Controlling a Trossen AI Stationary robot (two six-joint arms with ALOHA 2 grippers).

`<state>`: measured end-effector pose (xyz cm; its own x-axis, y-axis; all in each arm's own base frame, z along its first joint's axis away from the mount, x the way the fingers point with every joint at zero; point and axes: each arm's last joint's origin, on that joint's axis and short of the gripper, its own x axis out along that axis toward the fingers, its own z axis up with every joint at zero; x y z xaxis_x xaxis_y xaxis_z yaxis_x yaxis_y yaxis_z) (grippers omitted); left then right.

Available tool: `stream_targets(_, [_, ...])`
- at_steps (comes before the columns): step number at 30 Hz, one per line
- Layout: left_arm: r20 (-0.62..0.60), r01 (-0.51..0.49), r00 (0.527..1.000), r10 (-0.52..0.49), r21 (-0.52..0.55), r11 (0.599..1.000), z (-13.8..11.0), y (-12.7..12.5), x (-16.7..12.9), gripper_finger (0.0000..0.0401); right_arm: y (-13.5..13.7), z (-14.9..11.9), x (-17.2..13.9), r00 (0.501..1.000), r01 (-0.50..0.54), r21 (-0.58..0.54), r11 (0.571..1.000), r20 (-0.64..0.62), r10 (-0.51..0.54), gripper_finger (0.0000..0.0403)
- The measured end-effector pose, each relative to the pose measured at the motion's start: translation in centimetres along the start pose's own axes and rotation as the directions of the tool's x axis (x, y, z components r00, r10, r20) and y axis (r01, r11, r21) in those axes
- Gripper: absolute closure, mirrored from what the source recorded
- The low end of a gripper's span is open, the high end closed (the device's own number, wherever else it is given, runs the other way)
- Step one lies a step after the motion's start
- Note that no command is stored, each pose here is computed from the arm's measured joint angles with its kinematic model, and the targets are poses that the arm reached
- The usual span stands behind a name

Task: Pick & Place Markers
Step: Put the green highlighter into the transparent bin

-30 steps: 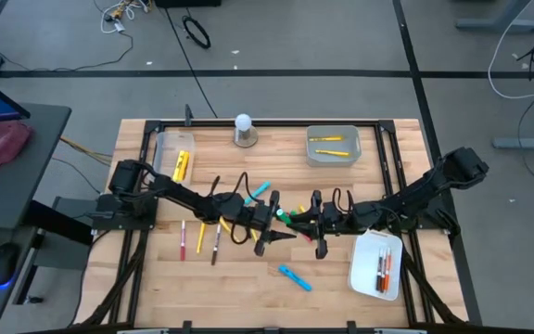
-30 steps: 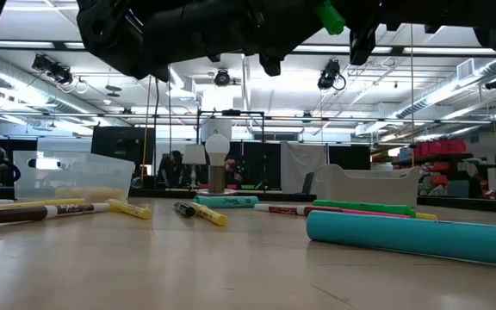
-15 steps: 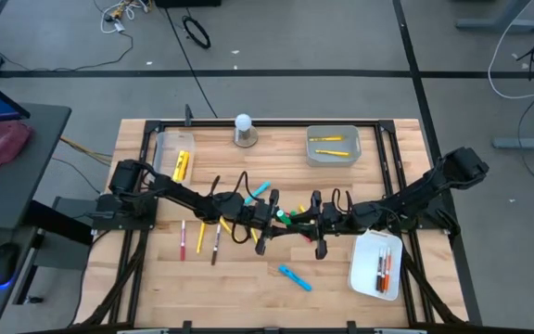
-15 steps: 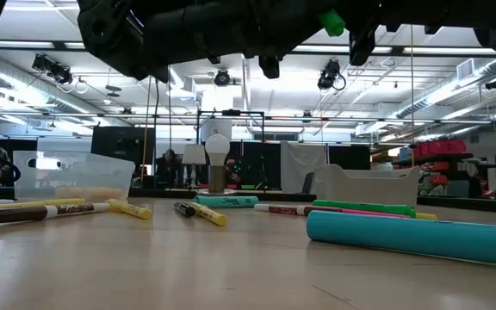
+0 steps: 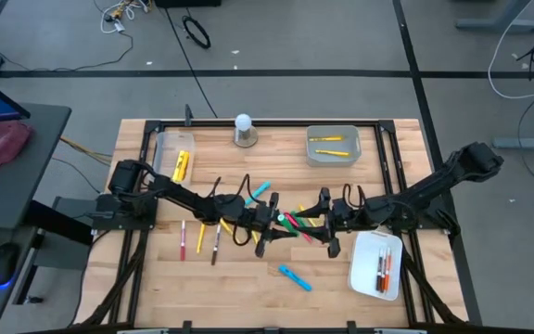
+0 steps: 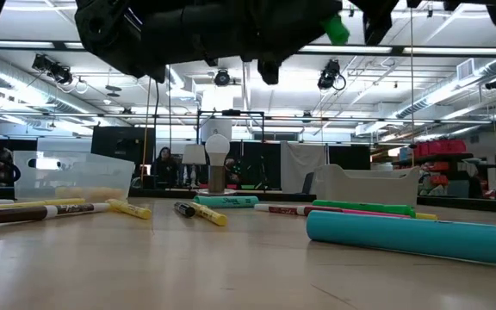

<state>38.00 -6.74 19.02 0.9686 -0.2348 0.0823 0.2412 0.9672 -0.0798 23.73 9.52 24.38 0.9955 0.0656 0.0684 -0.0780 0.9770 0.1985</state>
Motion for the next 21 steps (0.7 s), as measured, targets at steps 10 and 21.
stream_targets(10, [-0.423, -0.452, 0.772, 0.475, 0.159, 0.878, 2.0, 2.0, -3.8, 0.0326, -0.3, -0.9, -0.3, 0.993, 0.038, 0.002, 0.999, -0.112, -0.038, 0.0221])
stream_targets(21, [-0.63, -0.805, 0.011, 0.776, 0.455, 0.38, 6.3, 4.8, -16.3, 0.0326, -0.4, -1.4, -0.1, 0.988, 0.082, -0.01, 0.997, -0.127, -0.082, 0.0232])
